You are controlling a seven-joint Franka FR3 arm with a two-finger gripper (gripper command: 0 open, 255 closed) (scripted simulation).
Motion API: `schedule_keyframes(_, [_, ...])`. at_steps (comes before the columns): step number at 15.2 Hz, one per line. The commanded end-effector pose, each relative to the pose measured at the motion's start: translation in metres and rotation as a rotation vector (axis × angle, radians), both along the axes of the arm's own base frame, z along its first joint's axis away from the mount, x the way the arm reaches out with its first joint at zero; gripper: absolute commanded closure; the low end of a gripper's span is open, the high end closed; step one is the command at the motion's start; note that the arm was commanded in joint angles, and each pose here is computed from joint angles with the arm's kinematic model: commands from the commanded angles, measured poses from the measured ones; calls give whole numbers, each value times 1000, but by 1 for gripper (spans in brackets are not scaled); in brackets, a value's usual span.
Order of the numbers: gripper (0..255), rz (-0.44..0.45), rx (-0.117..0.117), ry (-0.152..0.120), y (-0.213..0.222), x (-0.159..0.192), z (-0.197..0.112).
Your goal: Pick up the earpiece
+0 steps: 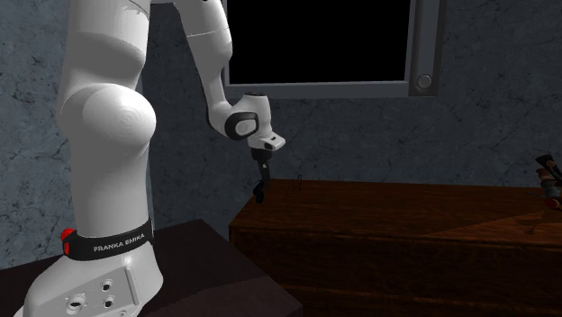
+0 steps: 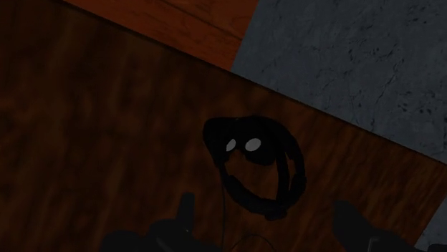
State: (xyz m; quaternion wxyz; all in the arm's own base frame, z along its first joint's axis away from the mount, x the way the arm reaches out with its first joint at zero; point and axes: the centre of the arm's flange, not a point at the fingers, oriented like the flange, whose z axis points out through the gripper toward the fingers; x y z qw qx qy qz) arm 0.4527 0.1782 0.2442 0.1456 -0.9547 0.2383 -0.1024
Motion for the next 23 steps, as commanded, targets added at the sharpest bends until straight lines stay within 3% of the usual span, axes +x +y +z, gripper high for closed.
schedule_keyframes(1, [0, 0, 0, -1, 0, 0, -4])
schedule_keyframes(2, [0, 0, 0, -1, 0, 0, -4])
schedule_keyframes(3, [255, 0, 0, -1, 0, 0, -4])
schedule_keyframes(12, [255, 0, 0, -1, 0, 0, -4])
schedule_keyframes(23, [255, 0, 0, -1, 0, 0, 54])
